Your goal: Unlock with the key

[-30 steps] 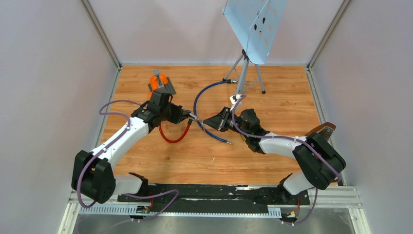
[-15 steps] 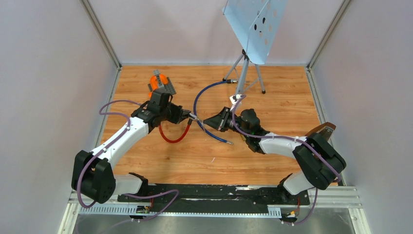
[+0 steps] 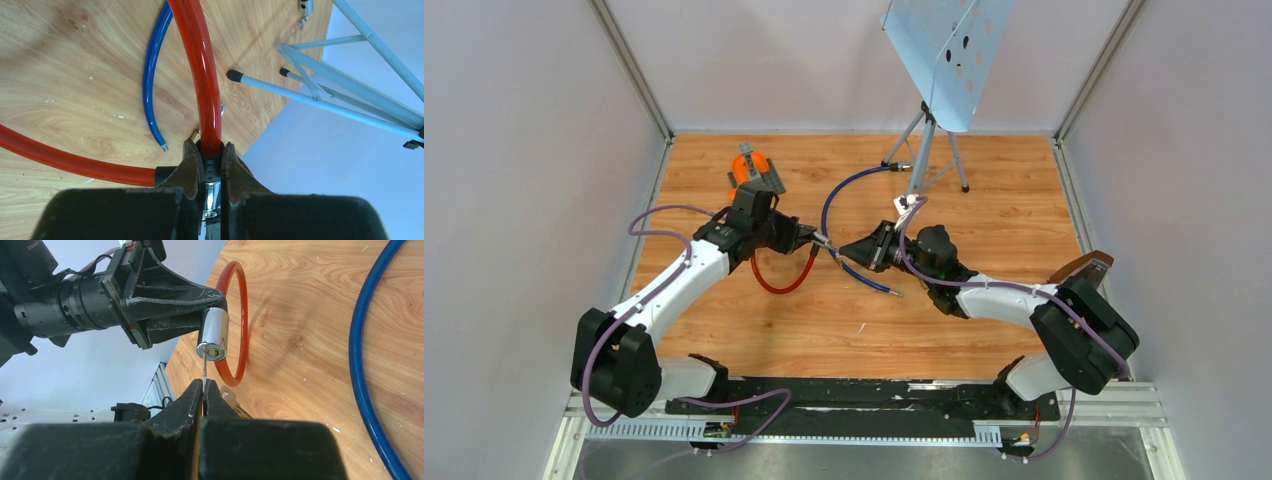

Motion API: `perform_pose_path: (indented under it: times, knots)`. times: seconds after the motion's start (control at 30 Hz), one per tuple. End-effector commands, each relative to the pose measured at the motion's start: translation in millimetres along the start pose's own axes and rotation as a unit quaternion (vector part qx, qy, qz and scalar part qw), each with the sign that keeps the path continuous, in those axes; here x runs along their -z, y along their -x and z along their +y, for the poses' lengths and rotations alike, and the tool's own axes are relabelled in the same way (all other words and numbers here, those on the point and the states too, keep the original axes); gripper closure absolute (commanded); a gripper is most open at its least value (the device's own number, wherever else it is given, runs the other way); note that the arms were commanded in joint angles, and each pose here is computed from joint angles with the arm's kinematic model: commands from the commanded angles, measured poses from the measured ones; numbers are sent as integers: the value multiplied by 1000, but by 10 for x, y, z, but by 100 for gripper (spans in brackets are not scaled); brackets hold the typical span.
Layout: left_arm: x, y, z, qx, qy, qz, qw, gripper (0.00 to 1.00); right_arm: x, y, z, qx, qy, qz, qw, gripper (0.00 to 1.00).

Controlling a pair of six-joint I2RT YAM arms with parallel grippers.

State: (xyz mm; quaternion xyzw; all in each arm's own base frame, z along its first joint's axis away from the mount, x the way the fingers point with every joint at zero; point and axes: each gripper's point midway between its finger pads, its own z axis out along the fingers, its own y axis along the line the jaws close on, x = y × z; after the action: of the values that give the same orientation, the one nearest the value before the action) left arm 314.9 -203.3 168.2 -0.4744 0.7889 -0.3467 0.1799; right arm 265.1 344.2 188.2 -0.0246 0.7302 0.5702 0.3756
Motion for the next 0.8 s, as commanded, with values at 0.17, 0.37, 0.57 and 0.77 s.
perform_pose_path:
  times: [0.17, 0.37, 0.57, 0.77]
  knots:
    - [67, -10, -182, 9, -34, 0, 999, 100, 58, 122, 54, 18, -7, -31, 999, 100]
    - [72, -16, -184, 9, -35, 1, 999, 100, 51, 111, 58, 15, -6, -27, 999, 100]
    - [76, -21, -206, 8, -38, 3, 999, 100, 20, 106, 82, 15, 0, -22, 1000, 100]
    - [72, -26, -205, 7, -38, 4, 999, 100, 8, 120, 101, 17, 5, -24, 1000, 100]
